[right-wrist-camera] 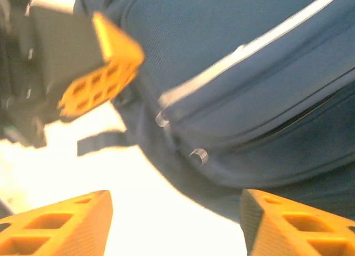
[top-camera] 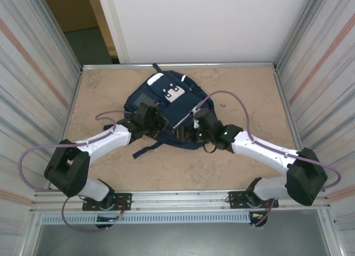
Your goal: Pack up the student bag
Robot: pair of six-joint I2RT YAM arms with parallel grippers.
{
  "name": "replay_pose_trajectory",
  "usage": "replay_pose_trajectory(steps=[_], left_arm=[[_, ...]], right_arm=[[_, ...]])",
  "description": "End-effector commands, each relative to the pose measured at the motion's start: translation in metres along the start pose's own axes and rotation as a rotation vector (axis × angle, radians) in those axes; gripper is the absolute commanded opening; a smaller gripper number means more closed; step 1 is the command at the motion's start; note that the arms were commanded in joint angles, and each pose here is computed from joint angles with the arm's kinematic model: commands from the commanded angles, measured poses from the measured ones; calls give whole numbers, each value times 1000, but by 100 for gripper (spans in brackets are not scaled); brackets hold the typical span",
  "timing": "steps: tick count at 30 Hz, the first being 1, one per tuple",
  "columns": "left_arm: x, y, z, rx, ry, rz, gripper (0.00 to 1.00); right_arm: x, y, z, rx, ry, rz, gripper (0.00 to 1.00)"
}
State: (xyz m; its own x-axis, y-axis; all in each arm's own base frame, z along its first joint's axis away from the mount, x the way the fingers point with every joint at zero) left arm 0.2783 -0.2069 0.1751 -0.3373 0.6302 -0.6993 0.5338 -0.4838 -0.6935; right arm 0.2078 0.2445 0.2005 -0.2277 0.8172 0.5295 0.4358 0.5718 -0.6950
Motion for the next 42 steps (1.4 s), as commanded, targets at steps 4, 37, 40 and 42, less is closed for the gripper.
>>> replay_pose_trajectory(steps=[4, 37, 40, 42], left_arm=[[-23, -6, -4, -10, -30, 117, 0], [13, -7, -37, -34, 80, 30, 0], [19, -4, -46, 10, 131, 12, 0], [22, -1, -53, 36, 187, -11, 0]], right_arm=[[18, 37, -1, -96, 50, 48, 51], [-20, 37, -14, -69, 91, 244, 0], [-38, 30, -17, -9, -14, 235, 0], [-46, 25, -20, 19, -88, 213, 0]])
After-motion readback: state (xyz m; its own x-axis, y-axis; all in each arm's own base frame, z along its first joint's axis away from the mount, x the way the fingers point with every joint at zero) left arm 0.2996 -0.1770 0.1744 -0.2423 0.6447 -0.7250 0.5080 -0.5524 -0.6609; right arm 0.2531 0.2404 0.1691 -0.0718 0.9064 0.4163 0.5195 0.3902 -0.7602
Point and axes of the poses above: each hand's point on the last joint's axis, 136 mm out from that joint toward the fingers, its own y axis out along the fingers, its own x axis along the line the jaws close on, z = x × y, the point moved 8 cm from there along -y, back along the fingers, and after that the axes turned 7 degrees about y, right-handed, at the moved point
